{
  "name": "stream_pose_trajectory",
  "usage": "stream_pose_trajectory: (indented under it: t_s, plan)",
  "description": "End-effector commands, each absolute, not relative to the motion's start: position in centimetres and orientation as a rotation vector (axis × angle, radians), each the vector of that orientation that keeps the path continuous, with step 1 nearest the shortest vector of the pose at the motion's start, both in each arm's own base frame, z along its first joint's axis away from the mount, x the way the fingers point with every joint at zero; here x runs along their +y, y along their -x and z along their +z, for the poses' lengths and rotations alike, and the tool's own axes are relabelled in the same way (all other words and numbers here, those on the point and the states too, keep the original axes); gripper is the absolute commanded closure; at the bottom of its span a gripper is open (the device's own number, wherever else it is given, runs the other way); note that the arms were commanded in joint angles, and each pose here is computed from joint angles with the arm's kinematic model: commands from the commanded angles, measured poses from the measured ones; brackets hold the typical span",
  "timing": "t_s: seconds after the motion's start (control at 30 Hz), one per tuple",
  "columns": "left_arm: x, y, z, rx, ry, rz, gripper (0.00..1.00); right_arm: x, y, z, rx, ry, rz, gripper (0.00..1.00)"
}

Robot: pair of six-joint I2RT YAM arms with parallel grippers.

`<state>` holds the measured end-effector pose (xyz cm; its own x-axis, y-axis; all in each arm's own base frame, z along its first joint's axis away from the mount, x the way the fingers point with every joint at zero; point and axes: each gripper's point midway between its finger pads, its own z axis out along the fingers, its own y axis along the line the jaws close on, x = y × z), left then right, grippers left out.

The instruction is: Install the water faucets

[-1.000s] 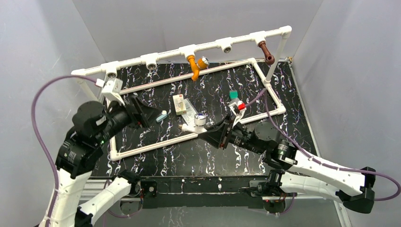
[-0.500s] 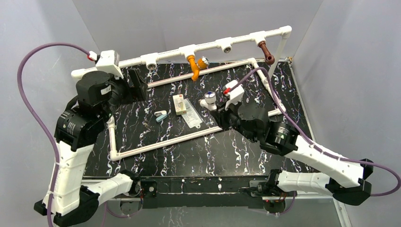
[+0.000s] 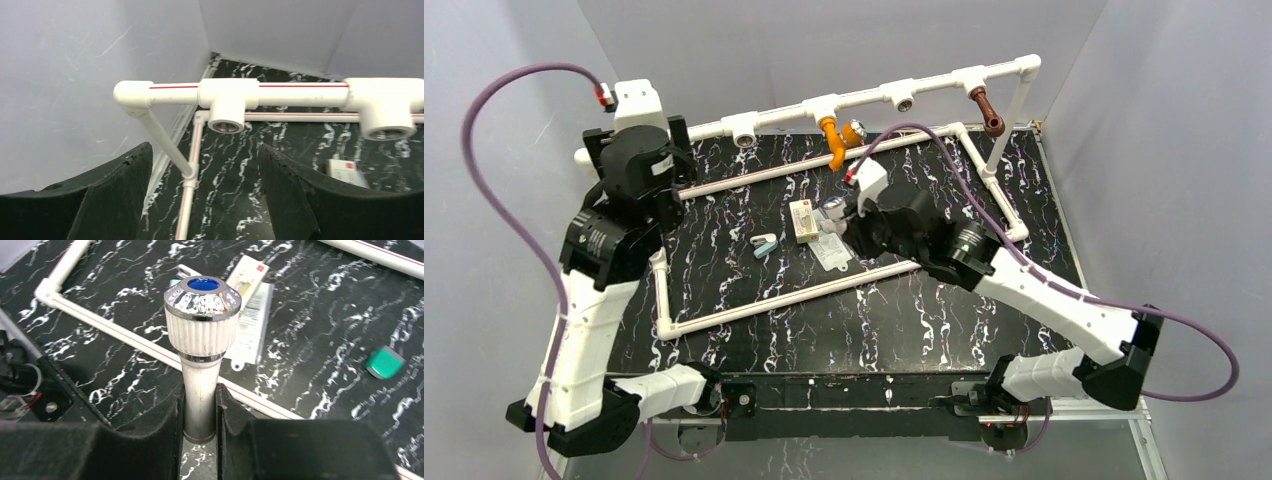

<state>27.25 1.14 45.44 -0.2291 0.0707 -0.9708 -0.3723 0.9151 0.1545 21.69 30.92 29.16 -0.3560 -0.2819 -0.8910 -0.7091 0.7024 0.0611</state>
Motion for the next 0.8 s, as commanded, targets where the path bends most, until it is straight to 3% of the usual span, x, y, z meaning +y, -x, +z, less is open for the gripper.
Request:
stream_pose_trajectory:
  t_s: [0.0, 0.77]
  plan:
    - [3.1, -27.8, 45.2, 1.754, 0.25, 0.648, 0.26, 34.4, -21.5, 33.0, 1.862, 0.791, 0.71, 0.99]
    - [2.4, -26.3, 44.0, 1.824, 0.202, 0.541, 0.28, 43.2, -32.2, 34.8, 1.89, 0.55, 0.555, 0.99]
